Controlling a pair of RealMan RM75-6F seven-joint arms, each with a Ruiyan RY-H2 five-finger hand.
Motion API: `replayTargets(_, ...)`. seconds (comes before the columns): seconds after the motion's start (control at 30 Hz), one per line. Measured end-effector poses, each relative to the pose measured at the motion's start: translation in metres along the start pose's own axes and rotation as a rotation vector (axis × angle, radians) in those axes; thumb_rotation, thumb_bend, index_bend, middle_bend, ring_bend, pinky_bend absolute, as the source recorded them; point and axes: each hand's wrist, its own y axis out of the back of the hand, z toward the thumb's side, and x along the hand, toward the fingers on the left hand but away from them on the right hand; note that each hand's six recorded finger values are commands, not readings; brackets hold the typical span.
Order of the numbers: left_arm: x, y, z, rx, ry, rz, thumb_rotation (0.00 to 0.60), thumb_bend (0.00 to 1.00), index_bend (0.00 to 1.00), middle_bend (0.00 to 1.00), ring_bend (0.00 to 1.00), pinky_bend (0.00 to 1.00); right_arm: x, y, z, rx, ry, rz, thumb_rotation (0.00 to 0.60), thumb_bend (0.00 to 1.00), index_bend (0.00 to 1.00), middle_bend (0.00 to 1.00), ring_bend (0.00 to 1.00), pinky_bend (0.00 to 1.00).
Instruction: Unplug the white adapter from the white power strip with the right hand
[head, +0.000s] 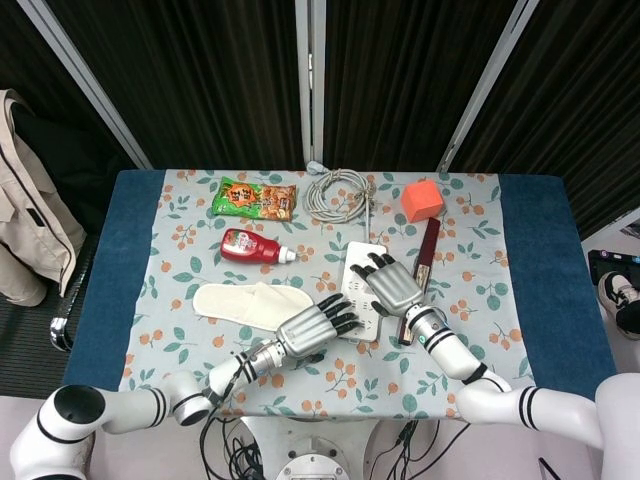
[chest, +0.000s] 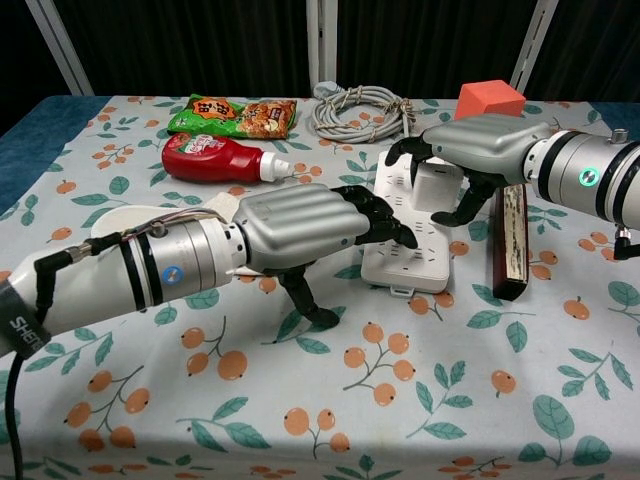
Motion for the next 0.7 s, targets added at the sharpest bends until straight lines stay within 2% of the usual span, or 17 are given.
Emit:
replayTargets(0.2,0.001,-0.003,0.0,-0.005,0.0,-0.006,0.6,0.07,0.13,0.14,0.05,0.04,-0.003,-0.004,-0.001,-0.005,-0.006,0.002,0.6,0.33,0.44,0.4,0.2,0.24)
replayTargets(0.4,0.0,-0.005,-0.003,-0.026,0.006,-0.005,0.6,0.07,0.13,0.14,0.05,0.04,-0.005,-0.004,-0.004,-0.035,-0.007,-0.023,0.6,0.43,0.73,0.55,0.38,0.32)
replayTargets(0.5,0.0,-0.008,-0.004,-0.029,0.008,-0.014,0.6,0.07,0.13,0.14,0.05,0.04,-0.006,-0.004,-0.006,-0.049,-0.005,-0.039,0.6,0.45,0.81,0.61,0.43,0.35)
replayTargets(0.7,-0.001,-0.011,-0.007,-0.041,0.017,-0.027,0.6,0.07,0.13,0.14,0.05,0.04,-0.005,-0.006,-0.01,-0.081,0.003,-0.066,0.6,0.5,0.86,0.65,0.48,0.38)
